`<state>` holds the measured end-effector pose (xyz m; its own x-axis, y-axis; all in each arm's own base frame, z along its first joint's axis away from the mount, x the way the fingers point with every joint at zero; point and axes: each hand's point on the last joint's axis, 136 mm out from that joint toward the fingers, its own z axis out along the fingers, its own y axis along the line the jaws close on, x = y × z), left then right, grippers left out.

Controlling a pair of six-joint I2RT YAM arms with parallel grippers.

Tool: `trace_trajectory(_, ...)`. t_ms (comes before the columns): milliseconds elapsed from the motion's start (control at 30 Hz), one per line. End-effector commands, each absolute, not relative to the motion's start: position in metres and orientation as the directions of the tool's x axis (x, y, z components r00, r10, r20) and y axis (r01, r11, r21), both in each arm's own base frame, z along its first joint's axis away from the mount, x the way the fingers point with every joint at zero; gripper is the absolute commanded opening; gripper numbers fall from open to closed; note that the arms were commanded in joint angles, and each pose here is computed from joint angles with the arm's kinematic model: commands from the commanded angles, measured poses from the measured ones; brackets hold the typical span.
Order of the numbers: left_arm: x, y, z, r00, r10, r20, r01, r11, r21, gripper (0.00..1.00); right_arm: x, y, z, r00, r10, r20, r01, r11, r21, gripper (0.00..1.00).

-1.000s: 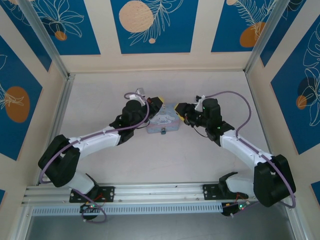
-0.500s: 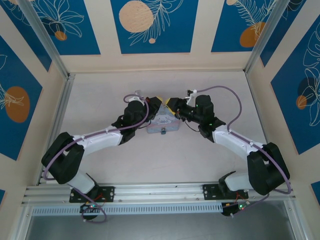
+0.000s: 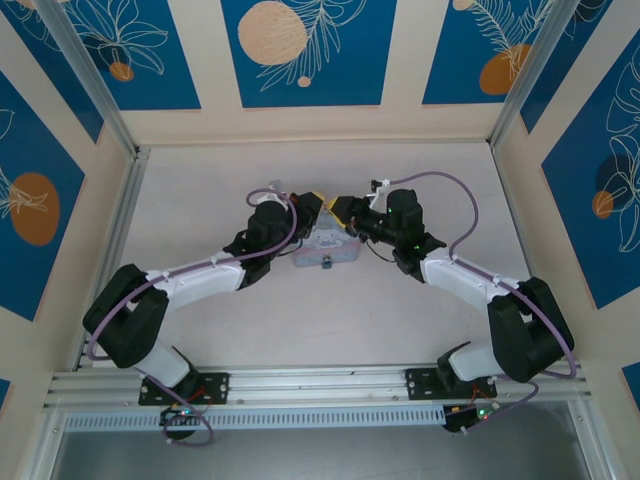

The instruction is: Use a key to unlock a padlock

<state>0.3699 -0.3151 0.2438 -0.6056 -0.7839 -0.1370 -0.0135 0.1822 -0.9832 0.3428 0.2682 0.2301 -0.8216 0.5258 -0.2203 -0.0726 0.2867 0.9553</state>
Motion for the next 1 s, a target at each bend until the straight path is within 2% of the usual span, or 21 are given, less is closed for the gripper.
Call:
trace_trajectory(0,0.375,-0.314,0.243,-0.59,-0.798,-0.122,-0.013,0.161,-0.987,0.0,0.344,0.275,0.25,-0.821,0.518,-0.24,-0.121,0.253,0.96,0.26)
trace_trajectory(233,0.376,-0.315,0.241,-0.59,-0.799,-0.117,-0.017,0.157,-0.987,0.0,0.341,0.278,0.248,-0.83,0.505,-0.239,-0.125,0.248,0.961,0.22)
trace_trajectory(467,0.377,-0.317,0.241,-0.592,-0.798,-0.115,-0.019,0.156,-0.988,0.0,0.34,0.278,0.245,-0.832,0.503,-0.233,-0.119,0.249,0.961,0.12)
trace_trajectory(600,0.377,-0.318,0.241,-0.594,-0.797,-0.112,-0.019,0.153,-0.988,0.0,0.341,0.278,0.244,-0.832,0.502,-0.235,-0.12,0.251,0.961,0.01)
trace_trajectory(733,0.376,-0.318,0.241,-0.6,-0.789,-0.128,-0.011,0.169,-0.986,0.0,0.342,0.274,0.243,-0.831,0.507,-0.228,-0.111,0.25,0.962,0.0)
trace_trajectory(800,0.375,-0.316,0.239,-0.609,-0.779,-0.15,-0.014,0.199,-0.98,0.16,0.343,0.269,0.242,-0.829,0.512,-0.225,-0.107,0.248,0.963,0.0)
trace_trajectory(867,0.376,-0.311,0.239,-0.624,-0.76,-0.183,-0.008,0.241,-0.971,0.41,0.344,0.263,0.241,-0.83,0.516,-0.214,-0.096,0.246,0.964,0.0)
trace_trajectory(967,0.377,-0.302,0.24,-0.659,-0.714,-0.235,0.0,0.312,-0.95,0.68,0.342,0.253,0.239,-0.834,0.513,-0.204,-0.082,0.251,0.965,0.0)
